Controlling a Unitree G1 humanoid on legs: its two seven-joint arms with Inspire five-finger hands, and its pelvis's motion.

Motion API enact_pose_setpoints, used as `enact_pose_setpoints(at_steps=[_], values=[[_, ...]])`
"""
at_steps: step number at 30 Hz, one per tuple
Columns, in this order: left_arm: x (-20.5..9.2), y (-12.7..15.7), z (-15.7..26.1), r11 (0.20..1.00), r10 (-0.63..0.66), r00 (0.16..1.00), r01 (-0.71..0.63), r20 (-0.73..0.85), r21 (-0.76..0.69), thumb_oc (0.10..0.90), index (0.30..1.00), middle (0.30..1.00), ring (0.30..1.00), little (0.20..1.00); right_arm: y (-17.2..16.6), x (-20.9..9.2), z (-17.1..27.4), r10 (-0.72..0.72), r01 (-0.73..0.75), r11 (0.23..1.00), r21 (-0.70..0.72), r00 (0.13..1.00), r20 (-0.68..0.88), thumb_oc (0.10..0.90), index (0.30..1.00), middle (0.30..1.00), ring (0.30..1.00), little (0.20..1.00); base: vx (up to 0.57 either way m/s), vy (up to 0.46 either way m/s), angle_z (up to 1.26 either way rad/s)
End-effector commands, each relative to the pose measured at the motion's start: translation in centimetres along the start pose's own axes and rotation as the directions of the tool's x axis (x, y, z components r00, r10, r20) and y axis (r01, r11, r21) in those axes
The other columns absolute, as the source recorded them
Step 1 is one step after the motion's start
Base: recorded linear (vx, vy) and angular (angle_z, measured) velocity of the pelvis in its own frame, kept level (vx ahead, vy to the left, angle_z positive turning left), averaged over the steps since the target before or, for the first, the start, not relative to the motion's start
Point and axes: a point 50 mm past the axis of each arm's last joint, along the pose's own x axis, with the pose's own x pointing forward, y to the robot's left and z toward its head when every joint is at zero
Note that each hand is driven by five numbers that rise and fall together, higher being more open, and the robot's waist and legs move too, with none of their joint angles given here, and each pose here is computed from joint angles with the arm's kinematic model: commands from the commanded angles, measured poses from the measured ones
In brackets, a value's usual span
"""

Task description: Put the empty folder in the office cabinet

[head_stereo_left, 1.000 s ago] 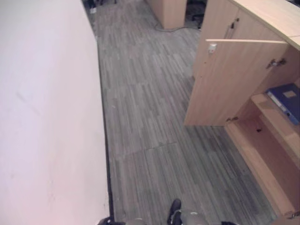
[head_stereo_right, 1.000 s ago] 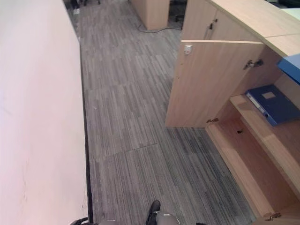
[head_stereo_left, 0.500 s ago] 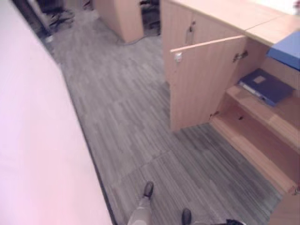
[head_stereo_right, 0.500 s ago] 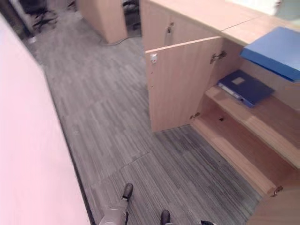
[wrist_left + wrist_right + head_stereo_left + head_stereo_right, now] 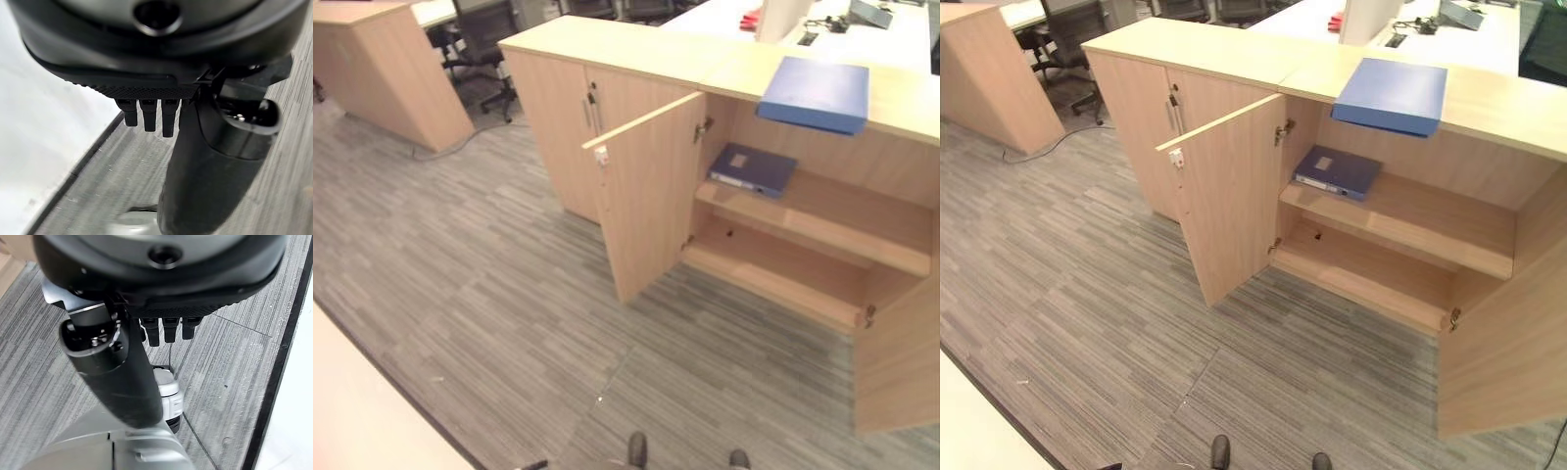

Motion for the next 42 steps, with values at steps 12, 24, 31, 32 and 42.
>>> enact_pose_setpoints(at_steps=[12, 24, 31, 32, 42], values=[[0.0, 2.0, -1.1, 0.999, 0.051, 0.998, -0.052, -0.048, -0.012, 0.800, 0.900, 0.900, 0.900, 0.900, 1.1, -0.2, 4.5, 0.032, -0.027, 0.999, -0.033, 0.989, 0.144, 0.800, 0.900, 0.900, 0.900, 0.900, 0.19, 0.013, -0.64], [0.2, 1.0, 1.4, 0.999, 0.024, 0.999, -0.024, 0.026, 0.024, 0.800, 0.900, 0.900, 0.900, 0.900, 0.1, -0.1, 3.8, -0.004, 0.003, 1.000, 0.014, 0.993, 0.122, 0.800, 0.900, 0.900, 0.900, 0.900, 0.22, -0.086, 0.15], [0.2, 1.3, 2.8, 0.999, 0.032, 0.997, -0.032, 0.076, -0.006, 0.800, 0.900, 0.900, 0.900, 0.900, 0.4, -0.2, 4.8, 0.005, -0.007, 1.000, 0.011, 0.988, 0.152, 0.800, 0.900, 0.900, 0.900, 0.900, 0.20, -0.163, 0.14], [0.2, 1.3, 2.7, 0.999, 0.031, 0.997, -0.030, 0.074, -0.012, 0.800, 0.900, 0.900, 0.900, 0.900, 0.3, -0.2, 4.8, 0.003, -0.004, 1.000, 0.007, 0.988, 0.152, 0.800, 0.900, 0.900, 0.900, 0.900, 0.16, -0.237, 0.11], [0.1, 1.5, 1.1, 0.998, 0.045, 0.999, -0.044, 0.028, -0.041, 0.800, 0.900, 0.900, 0.900, 0.900, -1.3, -0.2, 5.5, -0.045, 0.044, 0.999, 0.009, 0.984, 0.170, 0.800, 0.900, 0.900, 0.900, 0.900, 0.18, -0.076, -0.20]])
